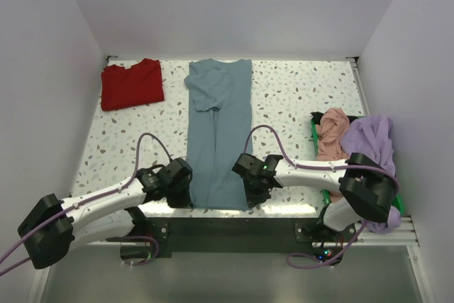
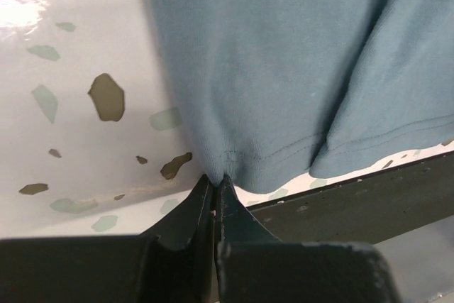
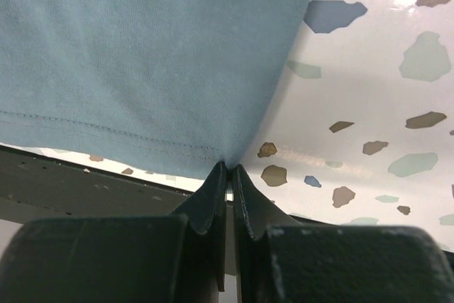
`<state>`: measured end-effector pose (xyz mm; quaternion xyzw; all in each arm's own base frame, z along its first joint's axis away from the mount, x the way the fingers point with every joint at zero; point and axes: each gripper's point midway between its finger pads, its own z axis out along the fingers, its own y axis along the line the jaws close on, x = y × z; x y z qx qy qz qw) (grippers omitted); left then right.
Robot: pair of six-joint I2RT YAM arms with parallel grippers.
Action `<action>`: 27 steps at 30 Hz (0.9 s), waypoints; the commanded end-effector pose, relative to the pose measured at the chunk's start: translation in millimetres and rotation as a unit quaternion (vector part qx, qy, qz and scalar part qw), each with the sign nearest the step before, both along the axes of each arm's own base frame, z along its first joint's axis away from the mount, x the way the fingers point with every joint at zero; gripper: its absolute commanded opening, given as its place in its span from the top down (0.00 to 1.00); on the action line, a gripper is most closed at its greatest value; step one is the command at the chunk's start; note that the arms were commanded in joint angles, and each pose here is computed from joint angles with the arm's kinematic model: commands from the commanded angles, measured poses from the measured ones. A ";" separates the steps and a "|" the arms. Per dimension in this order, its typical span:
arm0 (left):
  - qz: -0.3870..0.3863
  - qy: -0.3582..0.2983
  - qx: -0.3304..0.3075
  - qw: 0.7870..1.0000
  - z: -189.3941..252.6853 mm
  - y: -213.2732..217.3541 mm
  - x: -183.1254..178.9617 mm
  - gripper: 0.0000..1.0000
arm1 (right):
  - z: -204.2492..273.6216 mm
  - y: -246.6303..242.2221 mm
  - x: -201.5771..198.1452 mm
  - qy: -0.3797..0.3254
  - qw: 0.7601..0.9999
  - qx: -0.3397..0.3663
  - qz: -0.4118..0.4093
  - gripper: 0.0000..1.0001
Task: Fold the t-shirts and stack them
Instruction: Fold the tshirt
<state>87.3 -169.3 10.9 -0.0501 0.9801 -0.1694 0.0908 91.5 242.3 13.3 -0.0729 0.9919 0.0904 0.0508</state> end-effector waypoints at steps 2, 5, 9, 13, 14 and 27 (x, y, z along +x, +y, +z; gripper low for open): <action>0.018 -0.010 0.021 1.000 2.8 12.4 -0.1 1.00 | 12.2 -8.7 3.1 -0.016 1.000 -0.010 -0.012 1.00; 0.022 -0.021 0.012 0.999 11.2 9.8 3.9 1.00 | 22.2 -12.3 7.4 -0.030 0.999 -0.015 -0.019 1.00; 0.014 -0.024 0.014 1.000 16.9 5.3 7.9 1.00 | 30.3 -14.8 10.4 -0.040 0.999 -0.019 -0.021 1.00; 0.009 -0.026 0.014 1.000 24.0 0.9 12.0 1.00 | 38.0 -14.5 14.8 -0.050 0.998 -0.023 -0.020 1.00; 0.010 -0.031 0.008 0.999 30.9 -2.9 15.7 1.00 | 39.8 -16.9 15.9 -0.054 0.998 -0.028 -0.021 1.00; 0.056 -0.124 0.013 0.991 85.5 -11.5 63.5 1.00 | 86.2 -17.6 61.4 -0.113 0.992 -0.023 -0.046 1.00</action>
